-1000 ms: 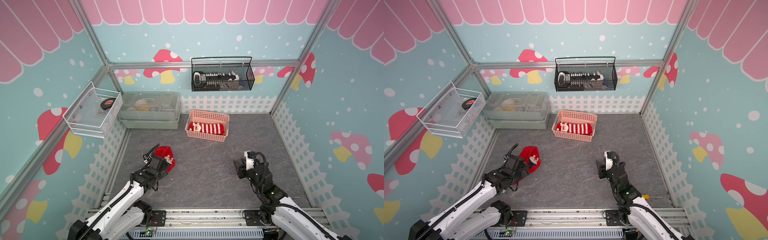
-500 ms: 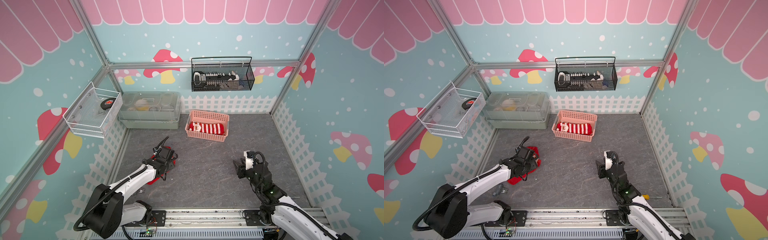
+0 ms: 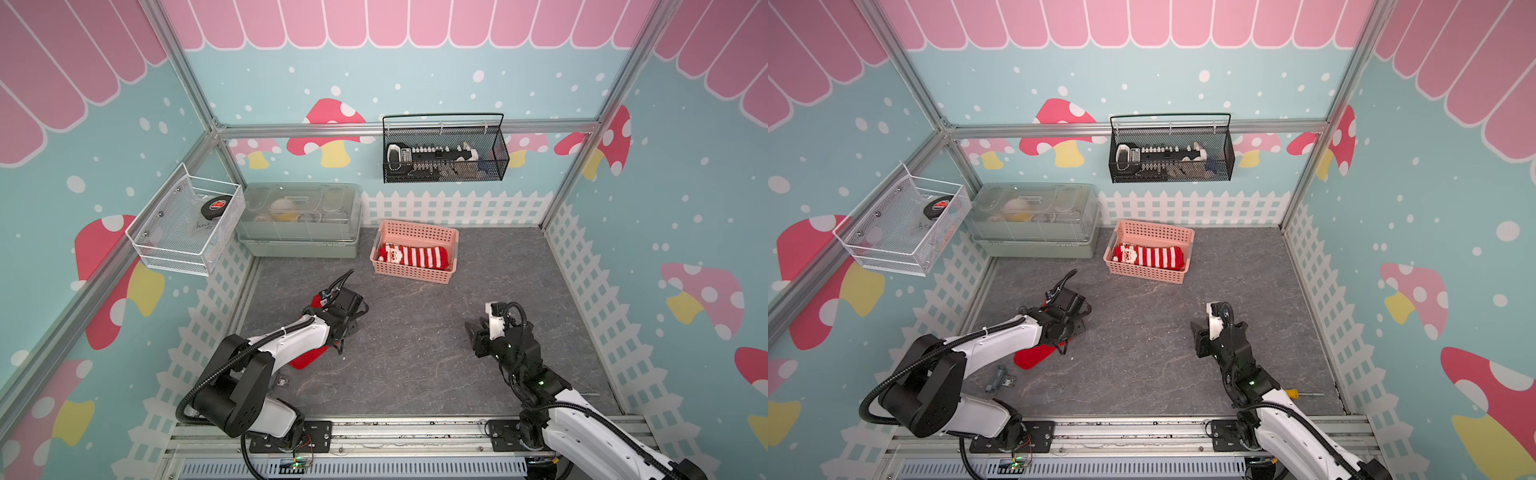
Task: Place the socks together as a pair
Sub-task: Pick up the sock at the center of the board.
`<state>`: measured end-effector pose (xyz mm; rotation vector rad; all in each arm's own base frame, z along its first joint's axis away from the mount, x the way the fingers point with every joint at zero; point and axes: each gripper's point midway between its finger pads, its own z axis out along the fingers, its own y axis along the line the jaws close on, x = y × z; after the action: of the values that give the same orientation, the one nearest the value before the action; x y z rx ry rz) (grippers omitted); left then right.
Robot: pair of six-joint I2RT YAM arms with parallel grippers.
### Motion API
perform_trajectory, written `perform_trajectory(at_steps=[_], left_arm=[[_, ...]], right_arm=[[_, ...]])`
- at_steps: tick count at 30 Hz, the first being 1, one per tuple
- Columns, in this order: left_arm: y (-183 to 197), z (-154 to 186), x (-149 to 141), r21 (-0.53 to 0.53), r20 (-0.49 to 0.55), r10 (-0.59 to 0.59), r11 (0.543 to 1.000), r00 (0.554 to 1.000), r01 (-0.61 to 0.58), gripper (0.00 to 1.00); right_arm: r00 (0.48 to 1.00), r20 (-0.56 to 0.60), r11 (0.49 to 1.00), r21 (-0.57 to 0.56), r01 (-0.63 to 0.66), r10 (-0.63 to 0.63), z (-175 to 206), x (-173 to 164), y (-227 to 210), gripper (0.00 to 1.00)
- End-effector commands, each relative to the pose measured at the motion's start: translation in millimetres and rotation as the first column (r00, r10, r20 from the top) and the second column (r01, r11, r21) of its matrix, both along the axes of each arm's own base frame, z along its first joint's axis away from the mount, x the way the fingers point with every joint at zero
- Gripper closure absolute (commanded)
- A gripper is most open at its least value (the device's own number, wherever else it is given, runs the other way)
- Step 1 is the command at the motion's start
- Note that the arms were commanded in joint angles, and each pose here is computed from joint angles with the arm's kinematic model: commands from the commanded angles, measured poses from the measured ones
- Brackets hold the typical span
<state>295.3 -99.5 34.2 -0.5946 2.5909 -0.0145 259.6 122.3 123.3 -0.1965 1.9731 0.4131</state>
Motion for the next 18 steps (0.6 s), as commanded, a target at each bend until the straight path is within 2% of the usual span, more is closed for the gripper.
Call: perform_trajectory(at_steps=[1,9,14,15,18], left_arm=[[-3,6,11,0.024,0.046,0.027,0.999,0.999,-0.028,0.59],[-8,-1,10,0.029,0.025,0.021,0.999,0.999,-0.021,0.8],[-15,4,10,-0.013,0.031,0.013,1.0,0.999,-0.013,0.97],[-21,7,8,-0.048,0.026,0.0,0.999,1.0,0.001,1.0],[-27,22,8,-0.103,0.058,-0.005,0.995,0.998,0.011,1.0]], right_arm=[[1.0,0.027,1.0,-0.009,0.003,-0.003,7,2,-1,0.51],[1.0,0.027,1.0,-0.005,0.0,0.0,7,2,0,0.51],[1.0,0.029,1.0,-0.003,-0.003,0.003,8,1,0,0.51],[1.0,0.031,1.0,-0.003,-0.002,0.003,9,1,0,0.51],[1.0,0.028,1.0,-0.002,0.0,0.001,8,1,0,0.51]])
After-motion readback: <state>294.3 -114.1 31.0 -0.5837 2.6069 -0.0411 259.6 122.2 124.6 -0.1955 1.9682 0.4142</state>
